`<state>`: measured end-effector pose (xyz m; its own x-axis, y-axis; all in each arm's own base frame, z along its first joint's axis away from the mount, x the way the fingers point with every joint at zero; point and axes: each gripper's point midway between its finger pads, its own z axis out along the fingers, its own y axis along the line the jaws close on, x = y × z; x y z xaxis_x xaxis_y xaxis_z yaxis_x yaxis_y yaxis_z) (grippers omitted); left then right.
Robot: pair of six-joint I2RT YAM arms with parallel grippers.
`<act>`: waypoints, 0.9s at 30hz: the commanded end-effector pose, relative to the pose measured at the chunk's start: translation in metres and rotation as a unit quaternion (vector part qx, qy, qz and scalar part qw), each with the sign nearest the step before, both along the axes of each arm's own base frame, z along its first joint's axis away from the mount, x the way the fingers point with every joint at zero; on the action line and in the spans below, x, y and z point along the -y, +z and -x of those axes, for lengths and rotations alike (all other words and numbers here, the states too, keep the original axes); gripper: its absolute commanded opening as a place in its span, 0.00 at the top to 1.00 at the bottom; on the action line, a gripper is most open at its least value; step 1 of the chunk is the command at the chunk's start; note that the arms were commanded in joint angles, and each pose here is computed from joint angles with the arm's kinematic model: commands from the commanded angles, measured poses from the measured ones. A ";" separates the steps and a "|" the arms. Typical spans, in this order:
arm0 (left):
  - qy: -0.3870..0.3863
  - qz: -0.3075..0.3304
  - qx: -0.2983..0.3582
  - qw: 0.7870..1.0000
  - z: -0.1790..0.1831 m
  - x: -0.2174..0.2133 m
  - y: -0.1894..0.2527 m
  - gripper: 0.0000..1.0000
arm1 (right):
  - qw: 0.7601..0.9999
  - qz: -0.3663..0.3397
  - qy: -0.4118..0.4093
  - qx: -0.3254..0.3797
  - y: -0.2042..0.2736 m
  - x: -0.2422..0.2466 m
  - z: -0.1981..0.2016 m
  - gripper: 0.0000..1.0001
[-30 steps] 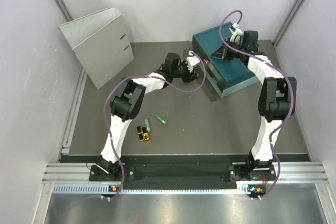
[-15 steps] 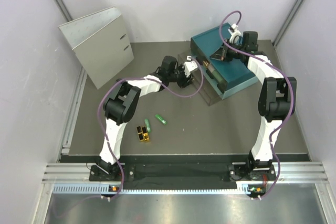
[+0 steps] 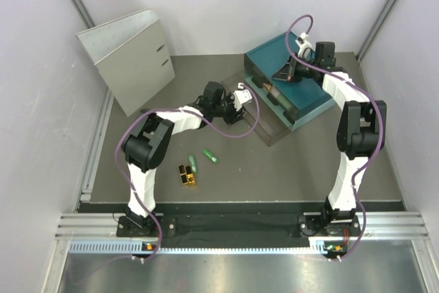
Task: Organize the makeup
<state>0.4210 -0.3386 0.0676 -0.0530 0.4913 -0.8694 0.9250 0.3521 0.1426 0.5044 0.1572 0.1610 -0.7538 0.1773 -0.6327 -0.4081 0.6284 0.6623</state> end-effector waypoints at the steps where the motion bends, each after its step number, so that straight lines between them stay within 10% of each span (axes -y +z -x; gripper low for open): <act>1: -0.042 -0.010 -0.062 0.997 0.049 0.006 -0.004 0.98 | 0.964 0.141 -0.060 -0.218 -0.157 0.044 0.055 1.00; 4: -0.072 -0.013 -0.047 0.996 0.053 0.007 0.003 0.88 | 0.964 0.141 -0.060 -0.219 -0.157 0.044 0.055 1.00; 6: -0.073 -0.024 -0.055 0.996 0.055 0.004 0.001 0.64 | 0.964 0.140 -0.060 -0.218 -0.156 0.044 0.054 1.00; 17: -0.055 -0.023 -0.022 0.998 0.057 -0.006 0.025 0.51 | 0.964 0.140 -0.060 -0.218 -0.156 0.044 0.053 1.00; 18: -0.051 -0.016 -0.011 0.999 0.055 -0.006 0.029 0.33 | 0.964 0.140 -0.060 -0.218 -0.156 0.044 0.053 1.00; 21: -0.036 -0.009 0.016 0.999 0.053 -0.010 0.048 0.22 | 0.964 0.142 -0.060 -0.219 -0.156 0.044 0.052 1.00; 22: -0.030 -0.009 0.029 0.999 0.051 -0.013 0.058 0.01 | 0.964 0.142 -0.060 -0.217 -0.156 0.044 0.052 1.00; 27: -0.008 -0.022 0.056 0.998 0.047 -0.024 0.079 0.01 | 0.964 0.141 -0.060 -0.219 -0.156 0.044 0.052 1.00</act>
<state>0.3688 -0.3214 0.1051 -0.0111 0.5461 -0.8376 0.9375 0.2971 0.1813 0.5015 0.1608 0.1610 -0.7687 0.1715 -0.6162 -0.4062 0.6133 0.6774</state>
